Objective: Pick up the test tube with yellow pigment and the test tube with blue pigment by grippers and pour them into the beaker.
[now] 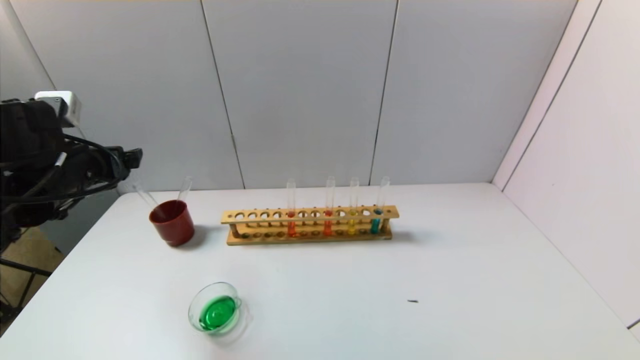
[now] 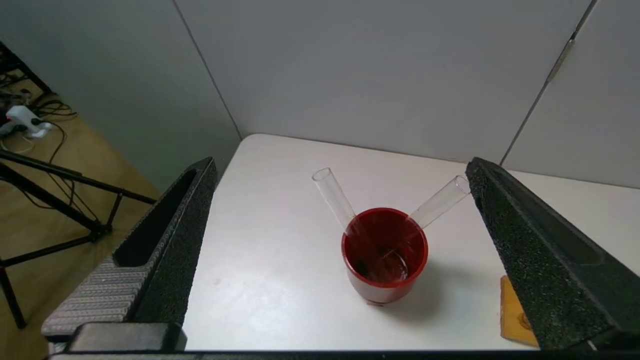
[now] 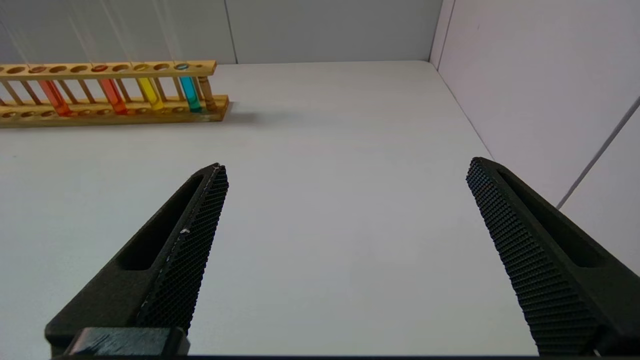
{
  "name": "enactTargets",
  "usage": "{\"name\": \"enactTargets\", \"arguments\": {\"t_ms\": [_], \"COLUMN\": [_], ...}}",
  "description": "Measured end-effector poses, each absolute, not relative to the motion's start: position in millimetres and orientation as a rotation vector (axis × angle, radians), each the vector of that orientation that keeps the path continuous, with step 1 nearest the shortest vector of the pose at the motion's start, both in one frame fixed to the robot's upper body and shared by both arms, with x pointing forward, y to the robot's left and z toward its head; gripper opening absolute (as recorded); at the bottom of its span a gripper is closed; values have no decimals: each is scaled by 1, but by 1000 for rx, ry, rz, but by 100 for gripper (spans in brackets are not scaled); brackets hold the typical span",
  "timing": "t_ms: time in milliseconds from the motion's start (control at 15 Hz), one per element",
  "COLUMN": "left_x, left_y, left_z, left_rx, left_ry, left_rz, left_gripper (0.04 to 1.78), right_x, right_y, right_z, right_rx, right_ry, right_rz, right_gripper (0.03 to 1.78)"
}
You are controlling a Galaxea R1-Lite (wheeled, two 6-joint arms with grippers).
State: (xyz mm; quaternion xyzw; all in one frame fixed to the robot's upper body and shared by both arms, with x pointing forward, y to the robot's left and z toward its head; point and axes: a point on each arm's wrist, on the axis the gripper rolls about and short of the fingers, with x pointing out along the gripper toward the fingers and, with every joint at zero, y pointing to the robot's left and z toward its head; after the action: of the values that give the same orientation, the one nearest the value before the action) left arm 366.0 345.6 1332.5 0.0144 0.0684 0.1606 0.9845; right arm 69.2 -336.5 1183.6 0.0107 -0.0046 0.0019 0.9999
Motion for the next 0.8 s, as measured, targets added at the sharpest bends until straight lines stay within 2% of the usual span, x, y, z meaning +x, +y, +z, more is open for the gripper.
{"name": "enactTargets", "arguments": {"t_ms": [400, 800], "left_x": [272, 153], "left_y": [346, 343], "left_z": [1353, 1348], "left_rx": [27, 34], "left_ry": [88, 67], "left_rz": [344, 353], "left_gripper": [175, 175], "right_x": [69, 69], "right_y": [-336, -336], "right_z": [1184, 1184], "right_rx": [21, 21], "right_ry": [-9, -9], "right_rz": [4, 4], "right_gripper": [174, 174]}}
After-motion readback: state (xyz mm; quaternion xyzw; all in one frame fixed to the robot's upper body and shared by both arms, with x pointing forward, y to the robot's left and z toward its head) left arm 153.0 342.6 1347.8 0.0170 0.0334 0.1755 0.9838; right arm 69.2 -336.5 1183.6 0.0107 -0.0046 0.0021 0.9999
